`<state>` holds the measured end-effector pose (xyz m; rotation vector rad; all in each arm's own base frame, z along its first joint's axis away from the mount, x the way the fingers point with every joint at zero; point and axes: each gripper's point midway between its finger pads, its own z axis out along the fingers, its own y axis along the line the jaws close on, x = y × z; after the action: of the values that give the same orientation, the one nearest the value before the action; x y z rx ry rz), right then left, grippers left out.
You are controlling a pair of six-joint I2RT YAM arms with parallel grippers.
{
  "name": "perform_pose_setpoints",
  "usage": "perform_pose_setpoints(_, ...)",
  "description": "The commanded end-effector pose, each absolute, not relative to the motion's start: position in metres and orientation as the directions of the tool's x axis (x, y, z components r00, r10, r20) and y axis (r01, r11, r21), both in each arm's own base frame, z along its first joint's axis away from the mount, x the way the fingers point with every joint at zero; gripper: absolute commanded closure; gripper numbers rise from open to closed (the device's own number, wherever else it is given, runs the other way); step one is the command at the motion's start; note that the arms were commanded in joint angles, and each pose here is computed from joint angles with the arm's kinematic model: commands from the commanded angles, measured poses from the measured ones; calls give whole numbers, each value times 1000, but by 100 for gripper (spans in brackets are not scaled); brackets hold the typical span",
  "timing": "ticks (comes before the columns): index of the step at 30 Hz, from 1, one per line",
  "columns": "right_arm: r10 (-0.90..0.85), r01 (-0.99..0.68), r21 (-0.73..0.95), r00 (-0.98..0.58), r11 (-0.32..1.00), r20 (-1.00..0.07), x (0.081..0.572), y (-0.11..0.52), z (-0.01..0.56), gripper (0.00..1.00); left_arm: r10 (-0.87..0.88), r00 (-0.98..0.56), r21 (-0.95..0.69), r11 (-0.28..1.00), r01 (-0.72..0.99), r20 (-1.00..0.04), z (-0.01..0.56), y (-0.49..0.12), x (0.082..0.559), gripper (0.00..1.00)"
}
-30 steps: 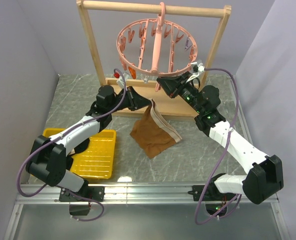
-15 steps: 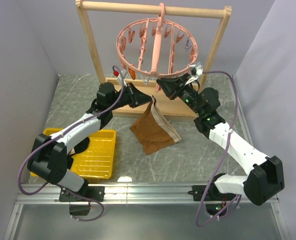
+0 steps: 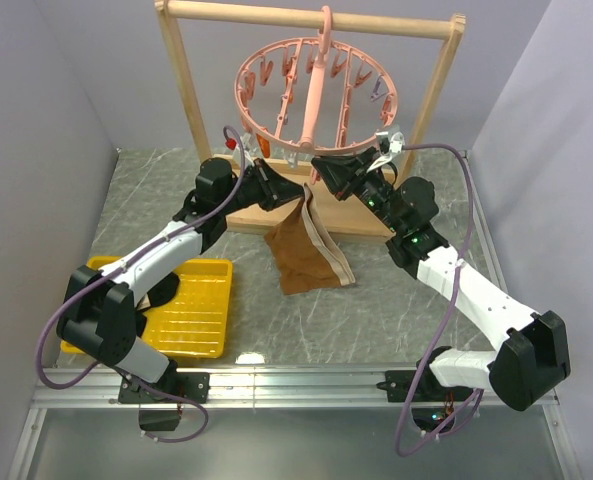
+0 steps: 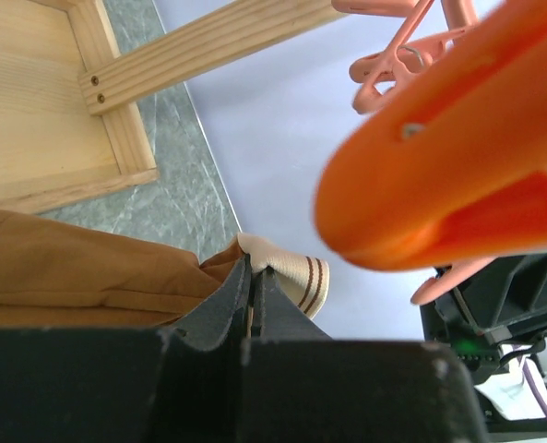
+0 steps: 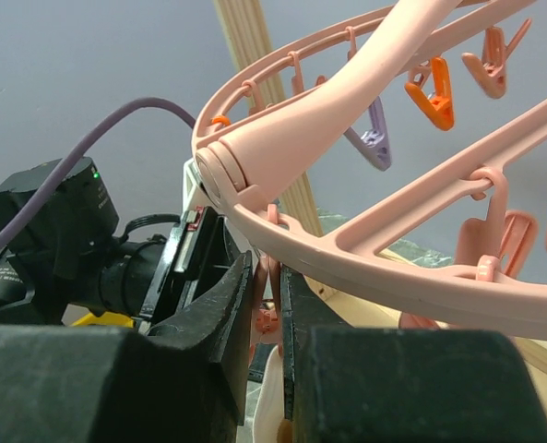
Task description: Clip the underwear to the hanger
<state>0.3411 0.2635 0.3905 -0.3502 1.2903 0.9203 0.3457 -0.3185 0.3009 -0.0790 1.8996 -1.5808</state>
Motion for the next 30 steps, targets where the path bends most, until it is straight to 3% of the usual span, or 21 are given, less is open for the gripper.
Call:
perform_pose_setpoints(1,307,-800,249,-85,547,-948,322,287,365,100,-474,-761,-897,236,374,-442,331,-322,352,100)
perform_pose_setpoints(30,272,-768,203,-39,608,-961,335,295,357,100,-462,-794,-919,186,347,-394,344,-338,346,100)
